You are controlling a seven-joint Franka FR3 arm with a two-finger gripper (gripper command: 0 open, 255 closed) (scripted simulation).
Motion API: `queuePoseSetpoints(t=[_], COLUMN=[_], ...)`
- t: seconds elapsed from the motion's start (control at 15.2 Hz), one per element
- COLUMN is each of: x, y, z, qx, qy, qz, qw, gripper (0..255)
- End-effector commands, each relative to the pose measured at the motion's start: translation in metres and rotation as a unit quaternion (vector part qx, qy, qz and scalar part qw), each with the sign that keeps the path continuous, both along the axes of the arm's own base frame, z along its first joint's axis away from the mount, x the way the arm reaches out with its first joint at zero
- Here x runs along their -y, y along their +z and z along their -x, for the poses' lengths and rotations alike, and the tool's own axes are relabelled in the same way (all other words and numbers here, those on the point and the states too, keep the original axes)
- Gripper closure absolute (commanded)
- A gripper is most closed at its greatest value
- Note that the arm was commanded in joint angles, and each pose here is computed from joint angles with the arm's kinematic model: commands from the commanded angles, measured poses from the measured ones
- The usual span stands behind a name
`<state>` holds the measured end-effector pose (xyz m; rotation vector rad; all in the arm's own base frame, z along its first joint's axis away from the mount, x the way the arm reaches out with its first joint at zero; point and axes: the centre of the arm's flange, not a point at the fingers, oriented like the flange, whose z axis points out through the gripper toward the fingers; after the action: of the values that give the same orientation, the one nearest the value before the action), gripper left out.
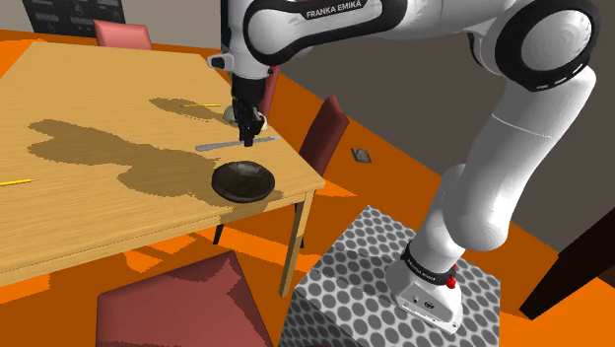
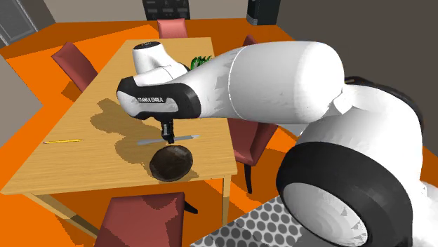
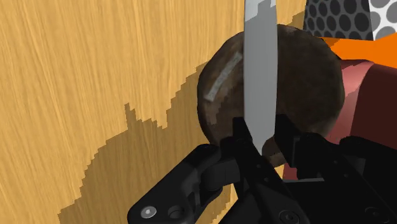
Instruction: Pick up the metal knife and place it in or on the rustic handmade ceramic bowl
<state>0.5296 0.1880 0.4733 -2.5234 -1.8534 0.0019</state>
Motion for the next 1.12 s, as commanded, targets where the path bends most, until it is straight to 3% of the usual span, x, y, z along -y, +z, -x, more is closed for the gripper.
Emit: queuePoseSetpoints(t=[0.0, 1.06], x=[-0.015, -0.018], y=[0.002, -0.076], z=[0.026, 0.032], qx=[0.0, 0.0], qy=[-0.001, -0.001], qz=[0.0, 0.0], qw=[1.0, 1.0], gripper=[255, 255])
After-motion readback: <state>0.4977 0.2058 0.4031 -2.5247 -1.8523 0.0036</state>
